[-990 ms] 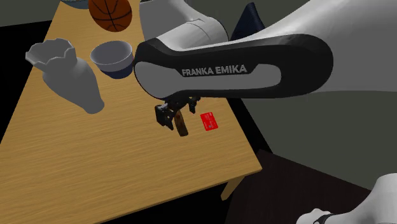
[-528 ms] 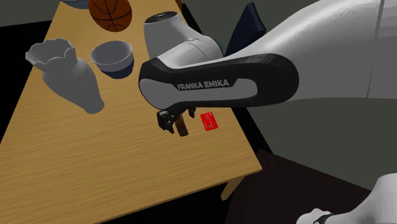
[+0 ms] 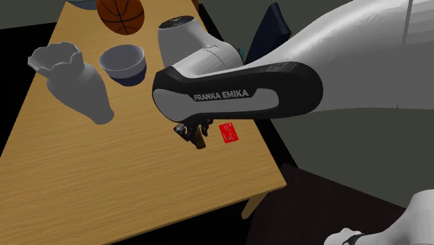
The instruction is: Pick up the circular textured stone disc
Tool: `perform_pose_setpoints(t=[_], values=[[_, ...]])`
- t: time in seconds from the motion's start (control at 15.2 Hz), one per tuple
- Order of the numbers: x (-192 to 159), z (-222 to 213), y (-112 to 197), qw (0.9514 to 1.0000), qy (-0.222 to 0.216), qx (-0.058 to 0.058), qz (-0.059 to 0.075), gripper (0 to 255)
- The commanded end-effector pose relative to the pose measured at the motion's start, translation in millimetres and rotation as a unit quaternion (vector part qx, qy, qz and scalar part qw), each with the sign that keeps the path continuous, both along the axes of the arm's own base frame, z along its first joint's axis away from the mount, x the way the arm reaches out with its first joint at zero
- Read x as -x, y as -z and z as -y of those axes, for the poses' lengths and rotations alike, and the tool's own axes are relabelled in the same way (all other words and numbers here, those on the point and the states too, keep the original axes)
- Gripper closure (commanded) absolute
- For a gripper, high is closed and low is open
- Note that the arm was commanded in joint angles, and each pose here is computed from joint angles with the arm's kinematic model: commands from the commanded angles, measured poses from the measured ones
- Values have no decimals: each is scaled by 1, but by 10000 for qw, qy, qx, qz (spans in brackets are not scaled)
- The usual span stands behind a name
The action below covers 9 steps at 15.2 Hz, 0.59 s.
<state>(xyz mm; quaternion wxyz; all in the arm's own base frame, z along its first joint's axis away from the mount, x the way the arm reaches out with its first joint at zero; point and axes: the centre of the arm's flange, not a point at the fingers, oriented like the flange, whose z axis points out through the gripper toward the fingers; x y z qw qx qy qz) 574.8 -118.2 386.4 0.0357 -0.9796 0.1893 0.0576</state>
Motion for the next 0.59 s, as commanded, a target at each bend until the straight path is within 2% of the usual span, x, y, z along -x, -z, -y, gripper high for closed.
perform_pose_setpoints(t=[0.0, 0.2, 0.53], values=[[0, 0, 0, 10000, 0, 0, -4, 255], [0, 0, 1, 10000, 0, 0, -4, 255], [0, 0, -26, 10000, 0, 0, -4, 255]])
